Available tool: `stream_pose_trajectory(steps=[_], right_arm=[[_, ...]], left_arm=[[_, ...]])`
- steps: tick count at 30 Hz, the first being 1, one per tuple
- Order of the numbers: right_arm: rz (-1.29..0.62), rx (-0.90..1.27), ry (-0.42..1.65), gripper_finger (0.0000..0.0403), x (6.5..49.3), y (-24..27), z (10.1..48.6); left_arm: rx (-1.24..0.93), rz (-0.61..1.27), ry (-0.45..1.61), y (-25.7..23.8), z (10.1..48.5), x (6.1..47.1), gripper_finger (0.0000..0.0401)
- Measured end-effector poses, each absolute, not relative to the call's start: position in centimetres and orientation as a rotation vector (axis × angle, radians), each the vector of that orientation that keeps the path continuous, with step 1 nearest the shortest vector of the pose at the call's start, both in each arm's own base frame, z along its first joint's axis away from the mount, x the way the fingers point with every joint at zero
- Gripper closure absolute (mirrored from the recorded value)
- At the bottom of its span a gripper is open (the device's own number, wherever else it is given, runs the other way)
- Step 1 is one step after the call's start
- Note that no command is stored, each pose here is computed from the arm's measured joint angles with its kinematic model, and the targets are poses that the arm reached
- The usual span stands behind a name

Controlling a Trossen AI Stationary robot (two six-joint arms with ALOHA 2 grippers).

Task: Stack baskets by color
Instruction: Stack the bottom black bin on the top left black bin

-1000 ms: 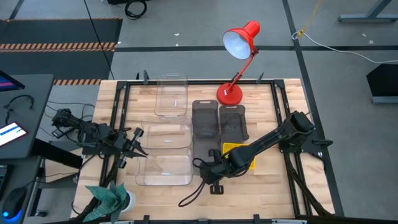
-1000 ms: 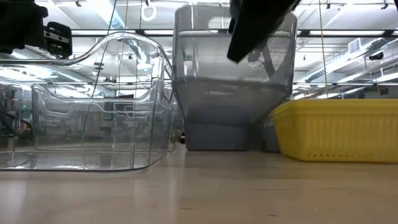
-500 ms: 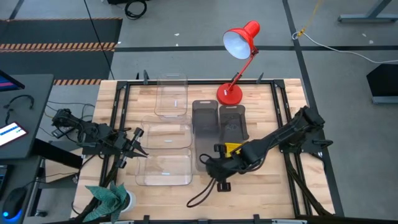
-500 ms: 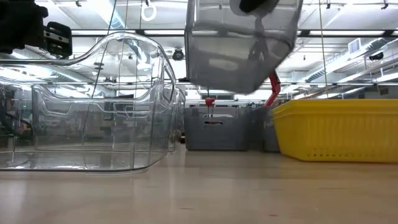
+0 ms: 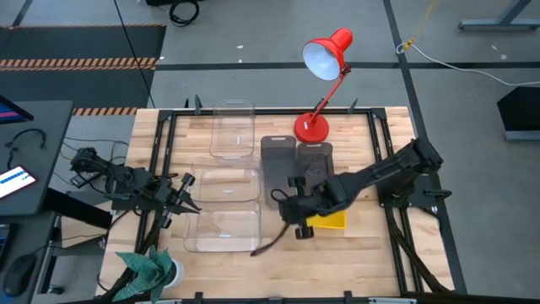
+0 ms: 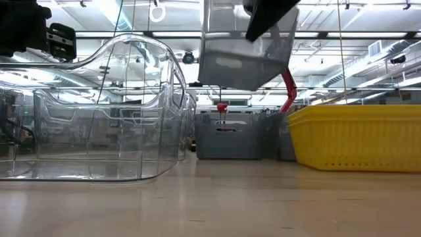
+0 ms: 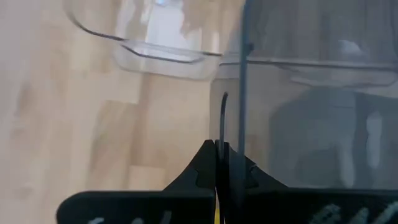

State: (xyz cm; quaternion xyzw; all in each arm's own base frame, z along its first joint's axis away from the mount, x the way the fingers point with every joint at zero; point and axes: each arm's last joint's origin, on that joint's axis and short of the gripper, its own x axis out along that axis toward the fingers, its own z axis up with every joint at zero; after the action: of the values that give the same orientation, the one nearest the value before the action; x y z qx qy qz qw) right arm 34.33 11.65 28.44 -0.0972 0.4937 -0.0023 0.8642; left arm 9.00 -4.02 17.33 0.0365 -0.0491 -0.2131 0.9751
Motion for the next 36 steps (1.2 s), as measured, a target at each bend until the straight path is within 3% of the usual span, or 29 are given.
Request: stream_pose_trajectory(steps=[36], right_arm=[[-0.087,-0.181,1.026,0.0400,36.2,0.7,22.9]], left_arm=[[0.074,-0.430,-0.099,-4.0,17.3,9.0,0.0367]])
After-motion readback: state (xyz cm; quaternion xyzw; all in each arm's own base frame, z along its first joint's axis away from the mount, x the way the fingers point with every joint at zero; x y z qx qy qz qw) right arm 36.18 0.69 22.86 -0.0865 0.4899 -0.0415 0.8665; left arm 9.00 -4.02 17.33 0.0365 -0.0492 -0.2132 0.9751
